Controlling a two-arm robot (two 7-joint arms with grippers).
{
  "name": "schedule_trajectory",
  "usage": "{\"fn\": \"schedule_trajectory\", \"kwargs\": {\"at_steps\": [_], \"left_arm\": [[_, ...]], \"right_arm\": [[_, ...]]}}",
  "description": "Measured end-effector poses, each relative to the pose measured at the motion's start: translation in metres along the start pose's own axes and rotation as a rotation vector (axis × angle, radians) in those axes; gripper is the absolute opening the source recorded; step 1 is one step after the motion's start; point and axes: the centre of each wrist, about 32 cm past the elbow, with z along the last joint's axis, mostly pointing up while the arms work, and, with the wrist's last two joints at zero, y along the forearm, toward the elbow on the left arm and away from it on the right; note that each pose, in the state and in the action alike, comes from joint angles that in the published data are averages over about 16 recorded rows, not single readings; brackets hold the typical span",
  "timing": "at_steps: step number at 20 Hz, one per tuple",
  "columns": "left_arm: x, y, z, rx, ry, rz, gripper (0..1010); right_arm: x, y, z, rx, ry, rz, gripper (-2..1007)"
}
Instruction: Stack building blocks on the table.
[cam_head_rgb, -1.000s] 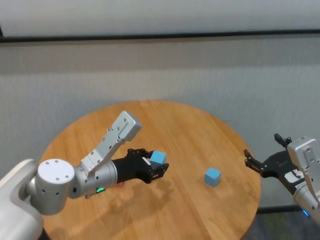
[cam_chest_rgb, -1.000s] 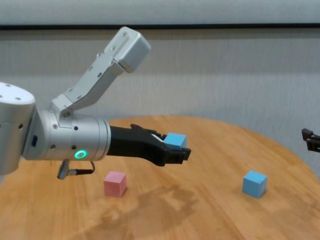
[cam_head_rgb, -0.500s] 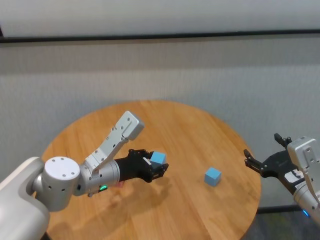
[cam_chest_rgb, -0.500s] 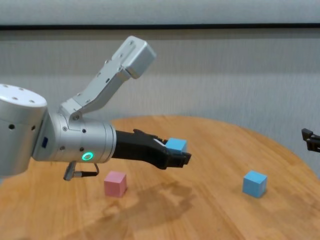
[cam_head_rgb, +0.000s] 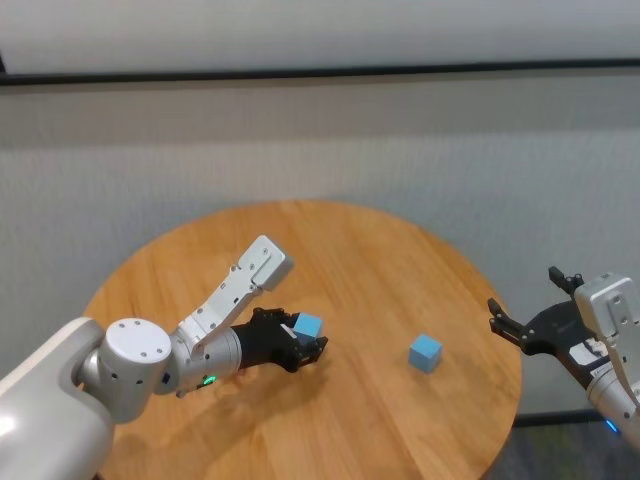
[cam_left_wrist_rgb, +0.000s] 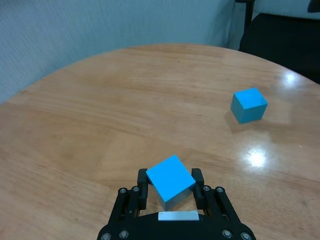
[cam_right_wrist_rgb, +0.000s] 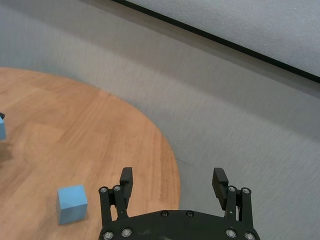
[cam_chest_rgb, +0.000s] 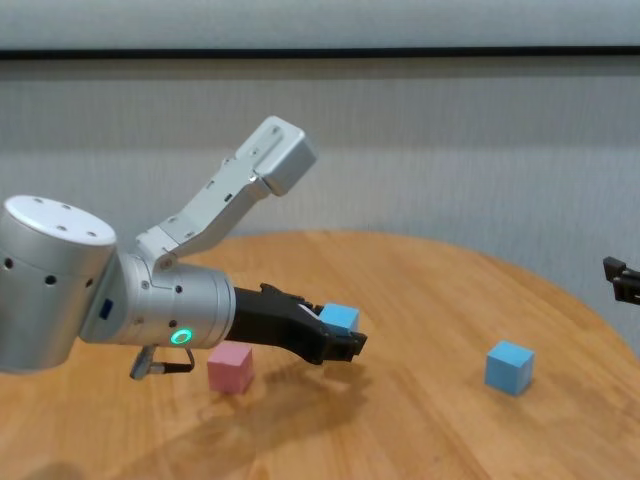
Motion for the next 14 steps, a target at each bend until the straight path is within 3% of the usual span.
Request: {"fn": "schedule_trajectory", "kwargs": {"at_steps": [14], "left_arm": [[-0.0006, -0.018, -0.0018, 0.034, -0.001, 0.010, 543]], "right_arm": [[0.0000, 0.0000, 0.0000, 0.000, 0.000, 0.000, 1001]]}}
